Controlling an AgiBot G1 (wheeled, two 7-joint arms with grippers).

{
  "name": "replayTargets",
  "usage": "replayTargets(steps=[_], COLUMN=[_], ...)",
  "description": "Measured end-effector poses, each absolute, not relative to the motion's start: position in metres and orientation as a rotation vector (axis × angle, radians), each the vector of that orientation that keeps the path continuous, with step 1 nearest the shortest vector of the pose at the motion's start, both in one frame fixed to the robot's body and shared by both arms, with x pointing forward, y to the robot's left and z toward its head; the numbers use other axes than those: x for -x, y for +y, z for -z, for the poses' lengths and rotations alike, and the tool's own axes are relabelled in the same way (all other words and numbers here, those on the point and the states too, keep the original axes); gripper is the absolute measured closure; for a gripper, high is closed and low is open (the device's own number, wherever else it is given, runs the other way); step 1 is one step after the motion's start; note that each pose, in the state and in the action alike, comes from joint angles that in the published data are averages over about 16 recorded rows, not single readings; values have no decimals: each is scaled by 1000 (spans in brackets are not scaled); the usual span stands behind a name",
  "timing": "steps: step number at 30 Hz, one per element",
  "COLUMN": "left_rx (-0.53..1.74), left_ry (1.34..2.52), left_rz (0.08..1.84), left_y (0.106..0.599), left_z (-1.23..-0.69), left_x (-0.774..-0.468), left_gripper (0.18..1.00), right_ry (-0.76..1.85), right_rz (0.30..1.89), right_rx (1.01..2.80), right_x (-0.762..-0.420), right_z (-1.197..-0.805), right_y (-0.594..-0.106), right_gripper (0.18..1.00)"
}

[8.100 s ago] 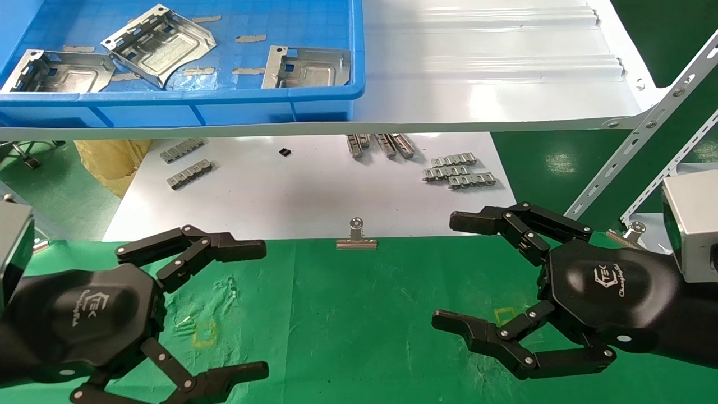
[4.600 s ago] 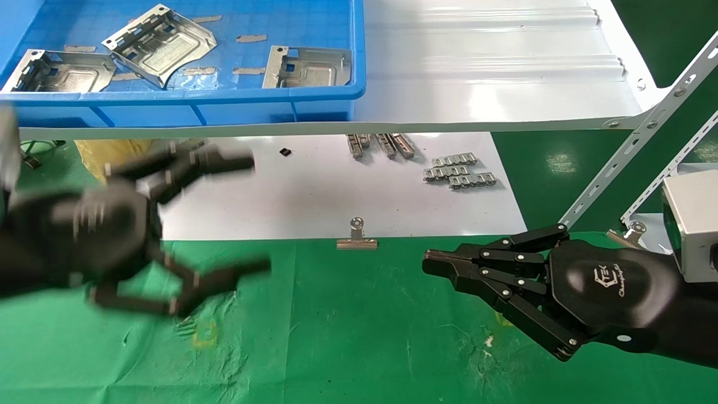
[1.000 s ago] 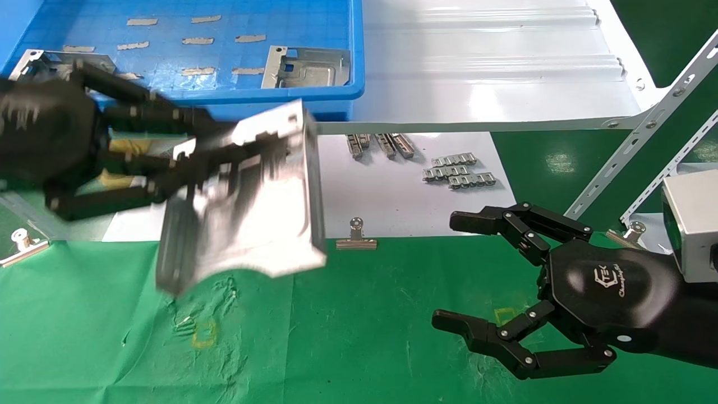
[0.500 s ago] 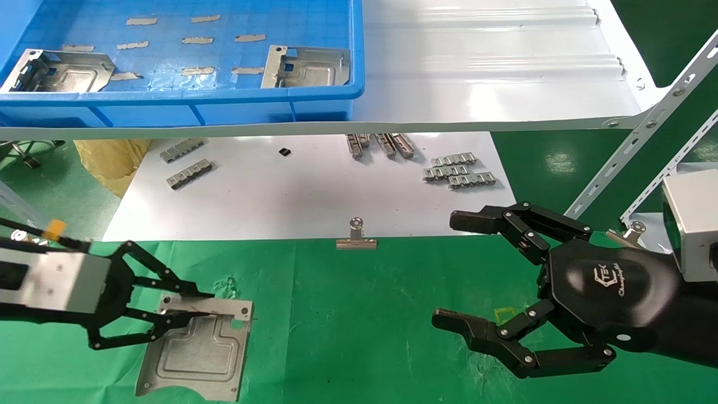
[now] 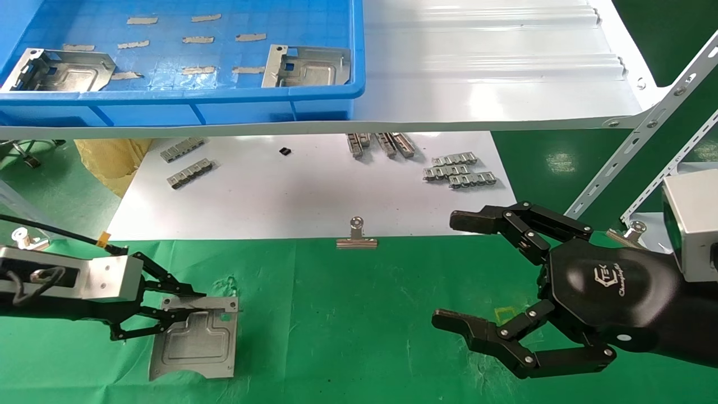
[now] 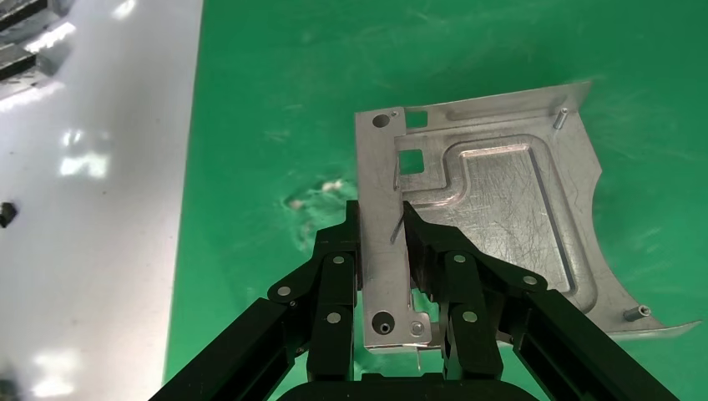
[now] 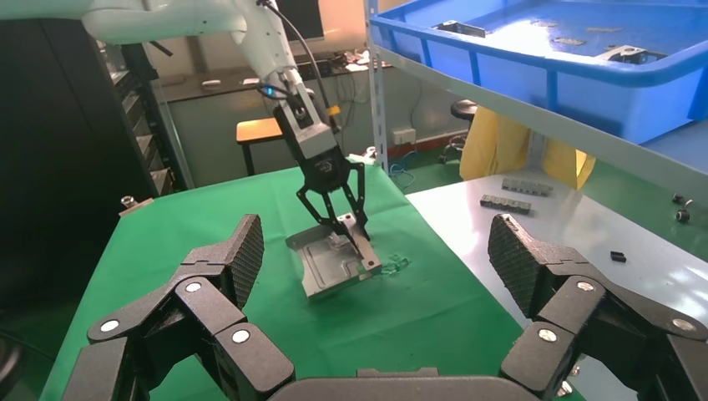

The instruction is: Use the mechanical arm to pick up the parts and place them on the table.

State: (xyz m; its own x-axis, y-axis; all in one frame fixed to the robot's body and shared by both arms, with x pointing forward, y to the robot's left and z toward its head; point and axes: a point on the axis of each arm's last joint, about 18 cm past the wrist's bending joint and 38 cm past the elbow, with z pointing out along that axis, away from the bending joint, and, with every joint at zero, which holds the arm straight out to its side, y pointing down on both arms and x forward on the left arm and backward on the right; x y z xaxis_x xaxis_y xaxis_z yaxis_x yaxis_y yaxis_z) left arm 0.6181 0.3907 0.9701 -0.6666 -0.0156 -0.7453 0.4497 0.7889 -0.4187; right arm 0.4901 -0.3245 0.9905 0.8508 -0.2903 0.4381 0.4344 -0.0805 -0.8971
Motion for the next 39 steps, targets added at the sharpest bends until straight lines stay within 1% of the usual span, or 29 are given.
replayTargets(steps=[7,9,13,19,26,35,39], left_rx=[-328,-327,-304,-229,-150,-142,-151], left_ry=[2213,2215,2211,2206,2188,2174,2162], left_rz=[753,771,849,1005,1141,1189,1219], left_y=[387,385,380,375,374,370,365], left_z=[-965,-966,-967,-966,-963,-961,-961], left_x=[-625,-625,-622,-613,-606,-604,-602], left_gripper=[888,869,831,741,591,385,321], right_ry=[-118,-118,-118,-118,-118,-118,-118], right_rz=[603,603,603,603,603,603,603], right_rx=[1539,1539,1539,1539,1539,1539,1539], right_x=[-490,-490,-490,-490,-490,-490,-490], right_z=[-990,-990,-990,-990,-991,-991,-991], right_y=[-325,-325,-325,-325,-325,-325,-325], right_gripper=[178,178,178,178,178,178,178])
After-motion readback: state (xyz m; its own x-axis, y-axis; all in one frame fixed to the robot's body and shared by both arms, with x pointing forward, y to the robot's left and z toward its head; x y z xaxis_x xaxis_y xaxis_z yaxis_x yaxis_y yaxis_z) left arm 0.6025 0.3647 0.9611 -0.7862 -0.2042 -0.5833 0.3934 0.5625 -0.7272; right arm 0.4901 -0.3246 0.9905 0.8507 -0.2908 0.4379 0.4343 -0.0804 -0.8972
